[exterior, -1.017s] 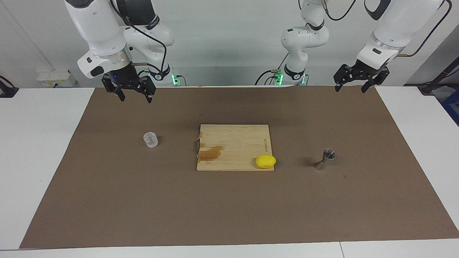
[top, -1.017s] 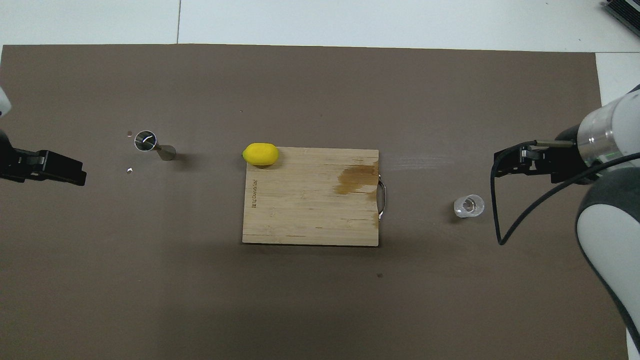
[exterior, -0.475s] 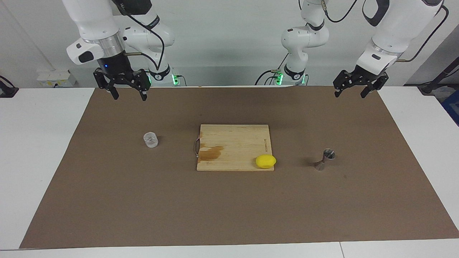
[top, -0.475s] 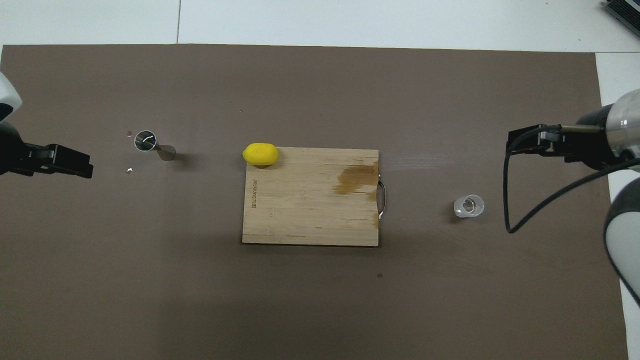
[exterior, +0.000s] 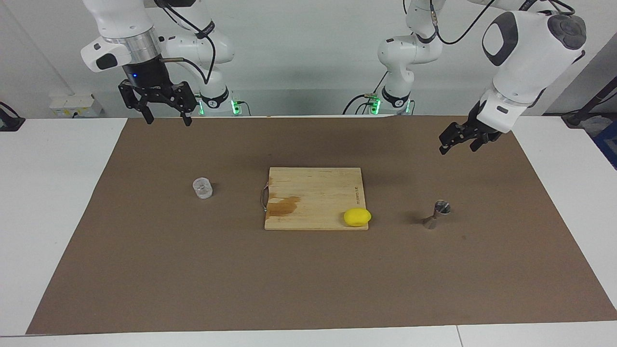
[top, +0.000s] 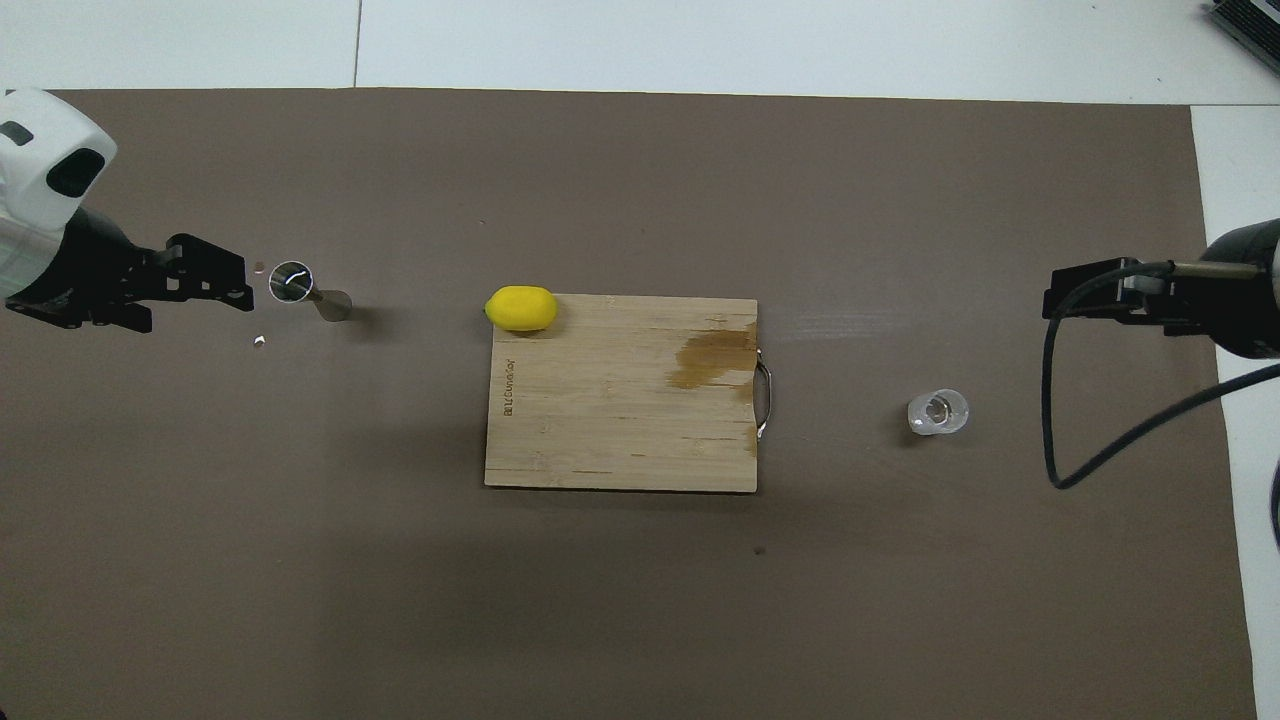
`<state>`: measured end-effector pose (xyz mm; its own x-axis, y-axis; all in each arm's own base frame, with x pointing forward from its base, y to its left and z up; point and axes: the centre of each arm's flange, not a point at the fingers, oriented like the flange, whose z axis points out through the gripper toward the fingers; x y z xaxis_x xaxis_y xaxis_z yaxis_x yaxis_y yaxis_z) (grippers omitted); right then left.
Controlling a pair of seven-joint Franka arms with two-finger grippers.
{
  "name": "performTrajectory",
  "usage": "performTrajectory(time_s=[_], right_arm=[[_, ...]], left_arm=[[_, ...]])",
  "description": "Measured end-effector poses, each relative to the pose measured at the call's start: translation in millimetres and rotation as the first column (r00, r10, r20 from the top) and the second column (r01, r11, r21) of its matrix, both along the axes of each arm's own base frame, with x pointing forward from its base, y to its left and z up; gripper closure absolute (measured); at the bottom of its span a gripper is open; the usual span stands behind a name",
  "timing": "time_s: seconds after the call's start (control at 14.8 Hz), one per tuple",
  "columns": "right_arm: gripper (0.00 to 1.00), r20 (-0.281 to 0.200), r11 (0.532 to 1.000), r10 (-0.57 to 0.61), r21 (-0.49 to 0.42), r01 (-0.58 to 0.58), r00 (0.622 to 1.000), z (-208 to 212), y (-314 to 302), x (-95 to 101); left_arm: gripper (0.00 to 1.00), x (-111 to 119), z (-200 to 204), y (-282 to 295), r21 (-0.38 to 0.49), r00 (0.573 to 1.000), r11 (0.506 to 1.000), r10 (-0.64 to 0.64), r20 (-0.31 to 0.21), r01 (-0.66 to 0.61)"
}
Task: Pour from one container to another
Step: 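Reach the left gripper to the small metal cup and close on it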
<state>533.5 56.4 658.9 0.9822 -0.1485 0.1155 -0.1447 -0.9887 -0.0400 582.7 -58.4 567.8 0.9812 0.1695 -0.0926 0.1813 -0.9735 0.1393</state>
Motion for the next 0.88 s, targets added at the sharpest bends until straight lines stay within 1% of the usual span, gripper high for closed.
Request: performTrajectory(time_s=[0.07, 0.14, 0.2, 0.27, 0.34, 0.41, 0.47, 0.54, 0.61, 0.75, 0.81, 0.88], right_arm=[[0.0, 0.0, 1.0, 0.0, 0.0, 0.0, 1.0, 0.0, 0.0, 0.0], [0.0, 0.0, 1.0, 0.0, 0.0, 0.0, 1.0, 0.0, 0.0, 0.0], [0.0, 0.0, 1.0, 0.0, 0.0, 0.0, 1.0, 0.0, 0.0, 0.0], [0.0, 0.0, 1.0, 0.0, 0.0, 0.0, 1.0, 0.0, 0.0, 0.0], [0.0, -0.002, 1.0, 0.0, 0.0, 0.0, 1.0, -0.2, 0.0, -0.2], [0.0, -0.015, 1.0, 0.0, -0.001, 0.0, 1.0, -1.5, -0.3, -1.4], [0.0, -0.041, 1.0, -0.002, -0.004, 0.002, 0.999, -3.9, -1.7, -4.0], [0.0, -0.064, 1.0, -0.009, -0.006, 0.009, 0.998, -5.8, -5.6, -6.2], [0.0, -0.077, 1.0, -0.021, -0.008, 0.02, 0.997, -6.5, -12.1, -7.5], [0.0, -0.081, 0.999, -0.042, -0.008, 0.042, 0.996, -6.4, -24.1, -7.5], [0.0, -0.081, 0.999, -0.045, -0.008, 0.045, 0.996, -6.3, -25.6, -7.5], [0.0, -0.082, 0.999, -0.044, -0.008, 0.043, 0.996, -6.4, -24.7, -7.7]], left_arm=[[0.0, 6.3, -6.0, 3.0, -0.03, 0.996, 0.996, 0.083, -0.025, -0.084], [0.0, 12.0, -11.8, 7.3, -0.063, 0.982, 0.981, 0.179, -0.058, -0.183], [0.0, 16.7, -17.6, 12.4, -0.093, 0.953, 0.951, 0.284, -0.103, -0.293], [0.0, 20.4, -23.3, 19.1, -0.116, 0.904, 0.902, 0.396, -0.16, -0.415], [0.0, 23.8, -29.2, 27.6, -0.132, 0.842, 0.84, 0.493, -0.218, -0.526], [0.0, 27.4, -35.3, 35.5, -0.145, 0.78, 0.776, 0.567, -0.266, -0.613], [0.0, 31.4, -43.1, 41.9, -0.16, 0.714, 0.705, 0.631, -0.305, -0.691], [0.0, 34.7, -53.6, 47.6, -0.171, 0.632, 0.617, 0.689, -0.355, -0.768], [0.0, 36.8, -66.4, 54.3, -0.174, 0.538, 0.516, 0.733, -0.417, -0.839], [0.0, 36.5, -96.6, 74.0, -0.155, 0.347, 0.315, 0.759, -0.551, -0.936], [0.0, 35.0, -111.0, 84.7, -0.137, 0.27, 0.237, 0.748, -0.607, -0.962], [0.0, 32.9, -127.1, 94.6, -0.107, 0.198, 0.17, 0.727, -0.658, -0.98]])
